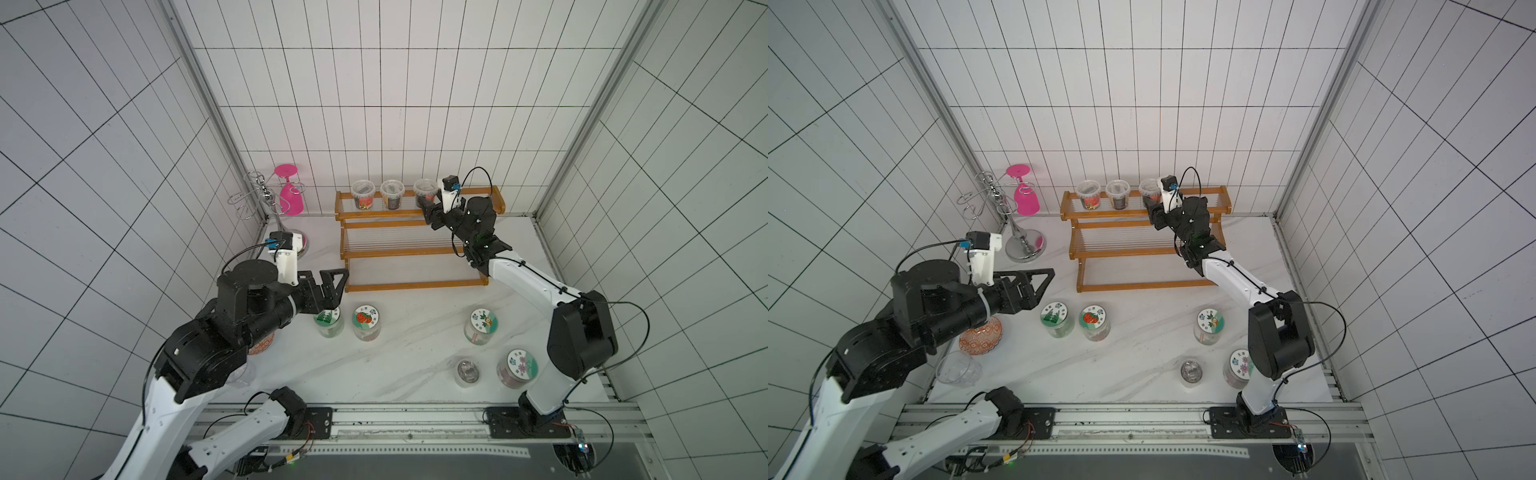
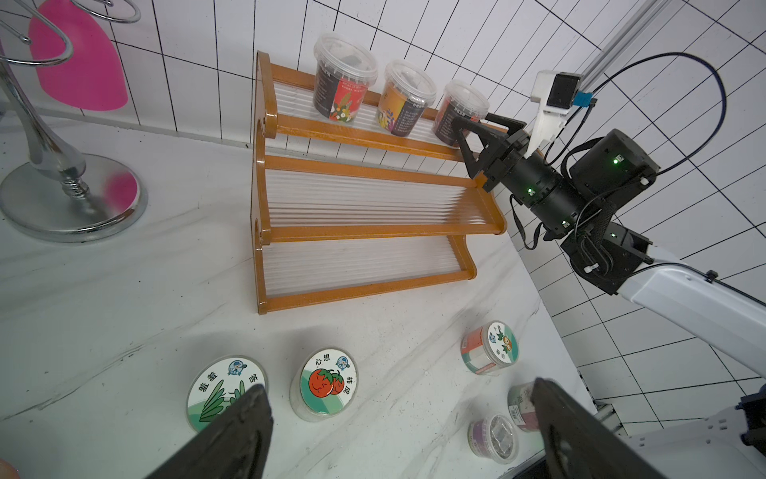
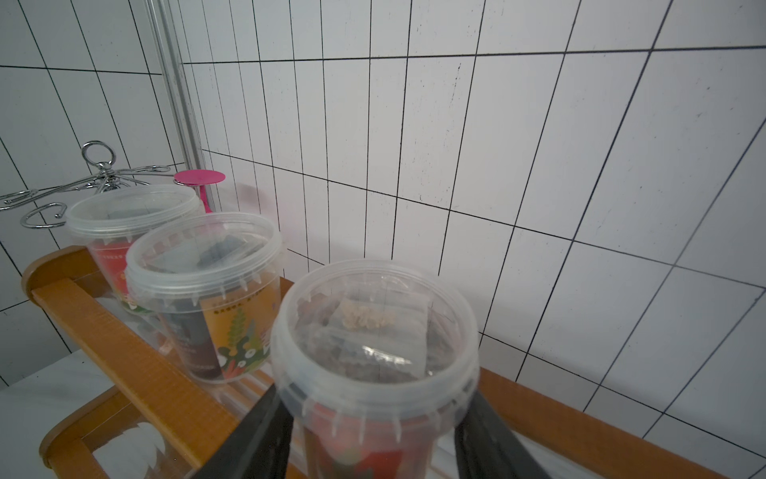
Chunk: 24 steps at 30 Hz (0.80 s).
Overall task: Place the seed container on the shelf
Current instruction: Place the seed jar on the shelf.
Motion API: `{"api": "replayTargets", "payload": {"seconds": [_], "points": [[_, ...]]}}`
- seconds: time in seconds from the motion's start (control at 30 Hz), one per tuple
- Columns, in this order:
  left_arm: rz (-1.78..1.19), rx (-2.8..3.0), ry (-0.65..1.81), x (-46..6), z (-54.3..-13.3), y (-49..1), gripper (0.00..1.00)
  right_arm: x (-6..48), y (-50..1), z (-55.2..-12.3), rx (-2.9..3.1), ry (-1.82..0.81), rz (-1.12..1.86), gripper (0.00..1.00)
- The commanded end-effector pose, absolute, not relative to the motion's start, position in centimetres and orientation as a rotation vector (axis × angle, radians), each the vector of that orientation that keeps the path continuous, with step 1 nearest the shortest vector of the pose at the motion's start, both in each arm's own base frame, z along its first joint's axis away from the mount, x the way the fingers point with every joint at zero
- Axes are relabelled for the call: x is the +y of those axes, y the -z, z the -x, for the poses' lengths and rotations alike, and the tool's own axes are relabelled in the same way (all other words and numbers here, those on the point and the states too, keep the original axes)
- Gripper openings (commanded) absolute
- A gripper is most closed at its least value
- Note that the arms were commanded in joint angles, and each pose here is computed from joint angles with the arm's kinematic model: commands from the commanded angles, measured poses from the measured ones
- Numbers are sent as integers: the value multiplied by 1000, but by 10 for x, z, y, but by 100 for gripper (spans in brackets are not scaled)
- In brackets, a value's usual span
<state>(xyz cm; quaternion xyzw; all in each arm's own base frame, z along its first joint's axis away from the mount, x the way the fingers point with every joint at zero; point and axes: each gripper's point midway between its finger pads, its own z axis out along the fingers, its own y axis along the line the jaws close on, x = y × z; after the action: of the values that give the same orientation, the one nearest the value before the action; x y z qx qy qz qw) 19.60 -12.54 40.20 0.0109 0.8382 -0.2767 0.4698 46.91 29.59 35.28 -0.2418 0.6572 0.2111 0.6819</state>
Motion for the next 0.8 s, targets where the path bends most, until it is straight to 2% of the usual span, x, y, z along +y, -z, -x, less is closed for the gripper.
{"api": "replayTargets", "payload": {"seconds": [0.0,0.1,0.27,0.37,0.77], "points": [[-14,2030,676,-122,-196,-406,99,292,-367,-479,1455,-456,532,61],[-12,2034,672,-122,-197,-405,99,293,-367,-478,1456,-464,536,63],[-19,2037,673,-124,-197,-404,98,290,-368,-470,1461,-459,546,78],[-25,2037,675,-125,-198,-404,98,285,-369,-463,1465,-448,557,82],[-109,2050,741,-146,-203,-394,99,253,-382,-401,1533,-453,586,85]]}}
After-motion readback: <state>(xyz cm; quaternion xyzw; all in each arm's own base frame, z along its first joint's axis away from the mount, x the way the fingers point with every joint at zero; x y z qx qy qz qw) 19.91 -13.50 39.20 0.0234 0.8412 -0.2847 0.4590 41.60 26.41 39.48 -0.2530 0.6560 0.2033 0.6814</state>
